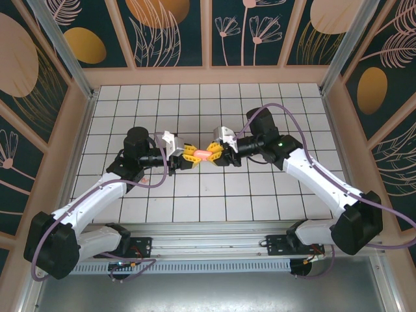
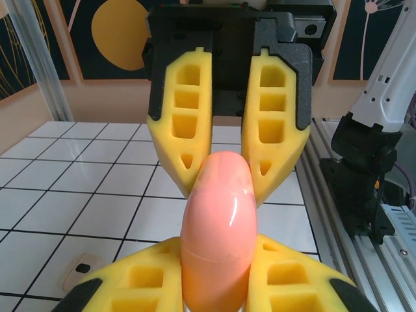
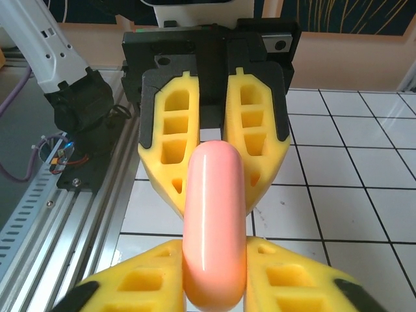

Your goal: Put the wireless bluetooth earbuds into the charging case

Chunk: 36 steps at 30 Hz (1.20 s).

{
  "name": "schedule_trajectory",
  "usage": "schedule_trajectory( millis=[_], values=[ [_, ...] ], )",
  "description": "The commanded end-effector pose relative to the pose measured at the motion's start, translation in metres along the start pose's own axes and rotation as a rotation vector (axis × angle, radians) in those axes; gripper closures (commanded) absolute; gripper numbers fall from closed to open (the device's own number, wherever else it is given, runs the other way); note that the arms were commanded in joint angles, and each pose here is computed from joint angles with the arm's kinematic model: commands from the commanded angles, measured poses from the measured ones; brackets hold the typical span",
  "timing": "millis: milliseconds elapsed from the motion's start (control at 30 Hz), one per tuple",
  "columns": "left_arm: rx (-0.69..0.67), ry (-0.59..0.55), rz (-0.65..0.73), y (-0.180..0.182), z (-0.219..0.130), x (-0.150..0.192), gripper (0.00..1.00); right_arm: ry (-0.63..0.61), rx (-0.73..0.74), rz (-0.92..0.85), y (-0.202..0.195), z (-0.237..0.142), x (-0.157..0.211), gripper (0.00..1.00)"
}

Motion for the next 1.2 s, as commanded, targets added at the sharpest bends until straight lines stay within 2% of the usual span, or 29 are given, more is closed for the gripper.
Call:
schedule_trajectory(
  millis=[0,67,200,367,767,933,1167],
  values=[
    [0.025,-0.028,0.038,-0.005,0.001,-0.01,0.75,-0.016,-0.022,-0.076,0.004,-0.002,-0.015,0.83],
    [0.031,-0.011,0.043,-0.006,0.001,-0.006,0.68,0.012,-0.016,-0.097,0.004,-0.005,-0.015,0.84],
    [0.051,0.023,0.054,-0.009,0.001,-0.001,0.6,0.069,0.005,-0.14,0.004,-0.01,-0.016,0.84],
    [0.068,0.019,0.061,-0.011,0.001,-0.001,0.56,0.094,-0.007,-0.157,0.006,-0.012,-0.019,0.84],
    [0.071,-0.014,0.083,-0.01,0.0,-0.012,0.54,0.086,-0.049,-0.126,0.007,-0.008,-0.015,0.83],
    [0.075,-0.026,0.089,-0.011,0.0,-0.015,0.61,0.079,-0.047,-0.114,0.006,-0.006,-0.013,0.83],
    [0.069,-0.038,0.092,-0.011,0.0,-0.019,0.6,0.08,-0.051,-0.107,0.007,-0.005,-0.011,0.83]
  ],
)
Point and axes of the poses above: each hand's point on the last joint's axis, 136 mm out from that joint toward the fingers, its own z axis out along the fingers, its own y axis along the line the jaws close on, x = y × z, the point moved 4 cm from there along -z, back along the fingers, and after that the axes turned 9 degrees about z, right-handed, at the moved point
